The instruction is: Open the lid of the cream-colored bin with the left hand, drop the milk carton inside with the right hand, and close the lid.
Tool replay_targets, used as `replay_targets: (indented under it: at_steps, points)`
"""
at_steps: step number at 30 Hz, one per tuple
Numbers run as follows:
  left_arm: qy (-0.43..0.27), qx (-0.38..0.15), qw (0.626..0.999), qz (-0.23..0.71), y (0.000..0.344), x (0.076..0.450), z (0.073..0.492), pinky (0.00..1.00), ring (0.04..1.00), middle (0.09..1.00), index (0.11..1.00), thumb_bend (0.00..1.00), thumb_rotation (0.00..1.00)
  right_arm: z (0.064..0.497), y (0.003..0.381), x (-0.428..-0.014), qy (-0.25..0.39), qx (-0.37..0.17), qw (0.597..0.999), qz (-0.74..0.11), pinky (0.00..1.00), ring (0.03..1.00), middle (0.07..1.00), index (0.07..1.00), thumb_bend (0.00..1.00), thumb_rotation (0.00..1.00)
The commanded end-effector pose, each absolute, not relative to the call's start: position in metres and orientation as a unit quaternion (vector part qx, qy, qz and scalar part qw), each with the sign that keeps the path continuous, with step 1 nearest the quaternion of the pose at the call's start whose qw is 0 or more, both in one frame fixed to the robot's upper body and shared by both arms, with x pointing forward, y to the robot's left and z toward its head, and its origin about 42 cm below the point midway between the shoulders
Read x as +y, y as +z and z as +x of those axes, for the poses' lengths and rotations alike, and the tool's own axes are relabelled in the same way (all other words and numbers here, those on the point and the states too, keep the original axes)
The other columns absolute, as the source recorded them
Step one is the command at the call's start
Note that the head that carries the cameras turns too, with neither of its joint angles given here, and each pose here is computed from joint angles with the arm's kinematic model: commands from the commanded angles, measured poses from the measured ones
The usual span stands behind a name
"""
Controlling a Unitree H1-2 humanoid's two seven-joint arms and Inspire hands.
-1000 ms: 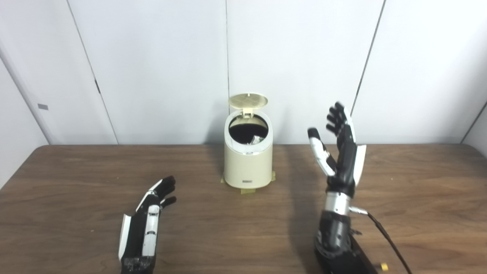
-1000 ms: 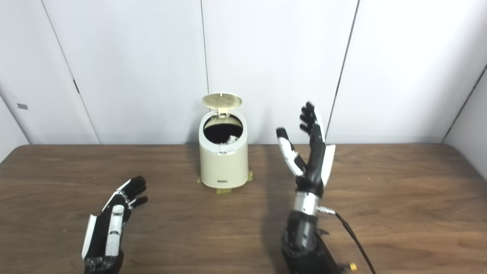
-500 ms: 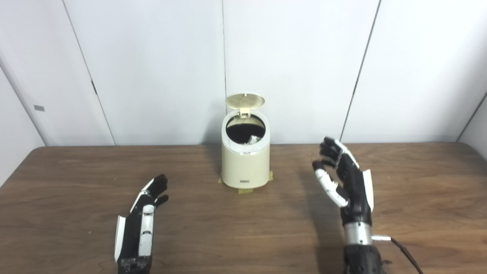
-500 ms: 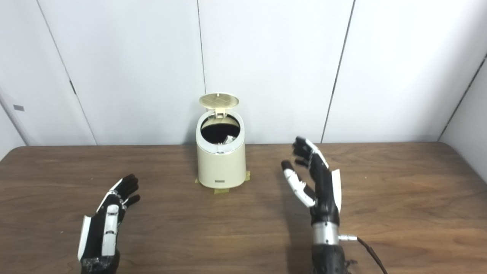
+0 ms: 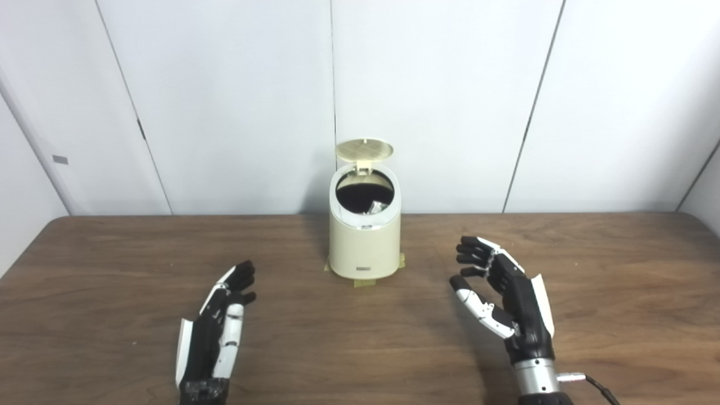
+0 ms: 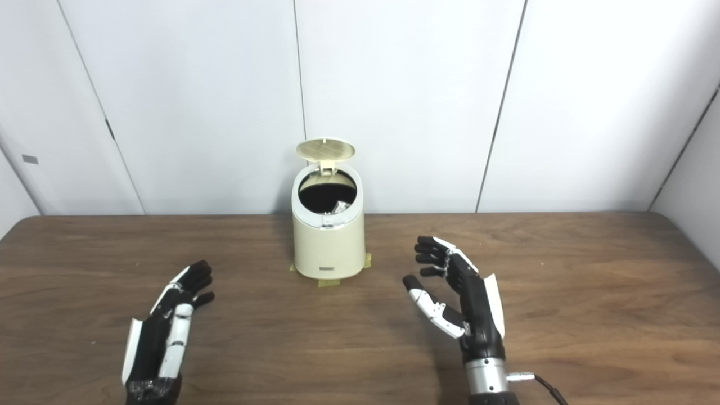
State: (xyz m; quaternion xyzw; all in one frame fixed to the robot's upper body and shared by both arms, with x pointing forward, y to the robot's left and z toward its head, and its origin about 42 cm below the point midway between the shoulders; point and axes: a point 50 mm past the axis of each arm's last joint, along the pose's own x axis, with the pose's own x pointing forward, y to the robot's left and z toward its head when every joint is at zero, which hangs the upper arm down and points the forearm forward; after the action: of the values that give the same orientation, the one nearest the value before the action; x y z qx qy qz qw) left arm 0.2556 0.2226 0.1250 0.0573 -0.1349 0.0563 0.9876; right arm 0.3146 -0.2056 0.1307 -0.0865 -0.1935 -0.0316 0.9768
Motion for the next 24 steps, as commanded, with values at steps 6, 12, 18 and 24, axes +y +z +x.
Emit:
replay_targets:
  at_steps: [6, 12, 18, 24]
  points:
    - [0.058, -0.117, 0.988, 0.085, 0.111, 0.215, 0.240, 0.79, 0.844, 0.834, 0.816, 0.15, 0.55, 0.295, 0.106, -0.216, -0.040, -0.170, 0.981, -0.080, 0.61, 0.682, 0.703, 0.694, 0.27, 0.08]
    - [0.060, -0.169, 0.973, 0.147, 0.149, 0.212, 0.254, 0.86, 0.892, 0.831, 0.807, 0.24, 0.69, 0.297, 0.103, -0.218, -0.043, -0.160, 0.984, -0.070, 0.62, 0.690, 0.713, 0.704, 0.27, 0.15]
    - [0.054, -0.240, 0.941, 0.231, 0.218, 0.211, 0.283, 1.00, 0.994, 0.846, 0.803, 0.42, 0.92, 0.297, 0.104, -0.214, -0.045, -0.148, 0.986, -0.061, 0.63, 0.696, 0.718, 0.711, 0.26, 0.13]
    - [0.030, -0.280, 0.910, 0.303, 0.284, 0.202, 0.306, 1.00, 1.000, 0.902, 0.836, 0.65, 0.97, 0.298, 0.104, -0.214, -0.037, -0.140, 0.989, -0.044, 0.65, 0.712, 0.728, 0.725, 0.26, 0.14]
